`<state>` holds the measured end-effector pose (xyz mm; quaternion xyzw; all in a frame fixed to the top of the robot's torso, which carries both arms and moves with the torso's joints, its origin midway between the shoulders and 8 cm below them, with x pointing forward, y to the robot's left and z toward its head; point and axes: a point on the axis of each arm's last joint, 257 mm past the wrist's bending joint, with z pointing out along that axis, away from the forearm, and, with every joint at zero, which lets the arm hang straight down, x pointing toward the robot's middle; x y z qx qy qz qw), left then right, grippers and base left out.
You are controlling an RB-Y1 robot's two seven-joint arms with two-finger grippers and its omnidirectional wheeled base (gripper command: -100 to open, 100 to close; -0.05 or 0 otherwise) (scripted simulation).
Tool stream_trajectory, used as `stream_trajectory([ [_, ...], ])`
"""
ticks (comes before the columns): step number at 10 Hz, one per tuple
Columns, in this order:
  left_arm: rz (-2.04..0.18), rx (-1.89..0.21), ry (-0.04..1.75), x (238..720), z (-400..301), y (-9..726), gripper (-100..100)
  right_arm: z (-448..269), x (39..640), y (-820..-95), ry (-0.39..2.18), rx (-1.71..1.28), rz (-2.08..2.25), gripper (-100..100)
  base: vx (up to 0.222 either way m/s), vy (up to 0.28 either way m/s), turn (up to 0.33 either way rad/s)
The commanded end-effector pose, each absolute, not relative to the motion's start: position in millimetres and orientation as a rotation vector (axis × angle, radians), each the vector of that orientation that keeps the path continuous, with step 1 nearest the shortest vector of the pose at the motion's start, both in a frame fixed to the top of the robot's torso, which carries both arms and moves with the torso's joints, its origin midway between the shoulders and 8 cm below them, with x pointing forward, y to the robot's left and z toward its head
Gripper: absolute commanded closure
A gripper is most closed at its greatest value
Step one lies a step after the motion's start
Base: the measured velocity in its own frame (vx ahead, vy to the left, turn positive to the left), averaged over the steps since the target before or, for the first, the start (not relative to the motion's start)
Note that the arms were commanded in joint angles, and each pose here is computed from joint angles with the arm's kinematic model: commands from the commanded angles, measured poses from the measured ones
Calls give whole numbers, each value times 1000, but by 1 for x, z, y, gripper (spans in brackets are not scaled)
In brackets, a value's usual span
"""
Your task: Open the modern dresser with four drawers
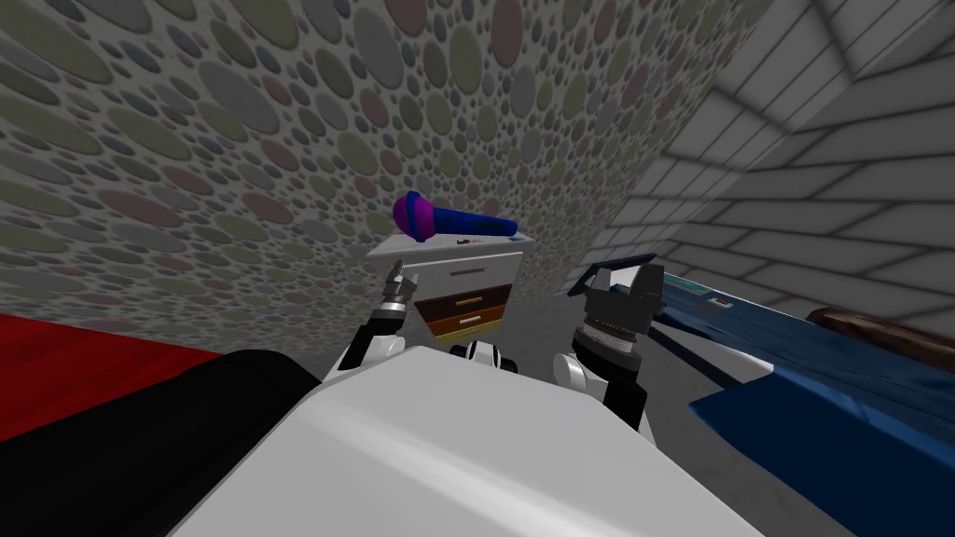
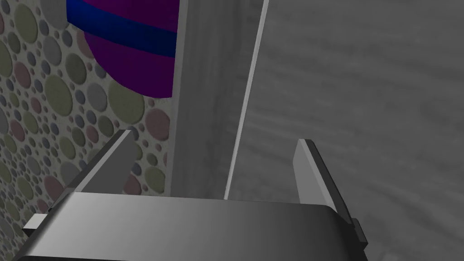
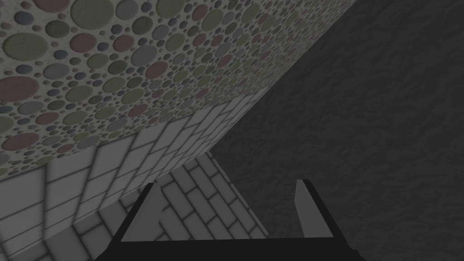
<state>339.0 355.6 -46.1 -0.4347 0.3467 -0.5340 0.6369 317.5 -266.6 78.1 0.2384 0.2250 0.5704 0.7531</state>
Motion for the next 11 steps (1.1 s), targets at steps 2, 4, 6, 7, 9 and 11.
stream_trajectory([
  [2,-1206,-1071,812,337,-62,367,-100,78,318,-267,491,520,1245,0,74,-139,67],
  [4,-1198,-1110,820,335,-70,374,-100,78,318,-267,491,520,1245,0,68,-150,60],
  [6,-1189,-1154,825,333,-79,381,-100,78,318,-267,491,520,1245,0,89,-140,86],
  [7,-1185,-1178,825,331,-83,384,-100,78,318,-267,491,520,1245,0,70,-176,78],
  [9,-1175,-1228,821,327,-93,392,-100,78,318,-267,491,520,1245,0,76,-171,86],
  [11,-1166,-1281,810,323,-102,399,-100,78,318,-267,491,520,1245,0,68,-159,71],
])
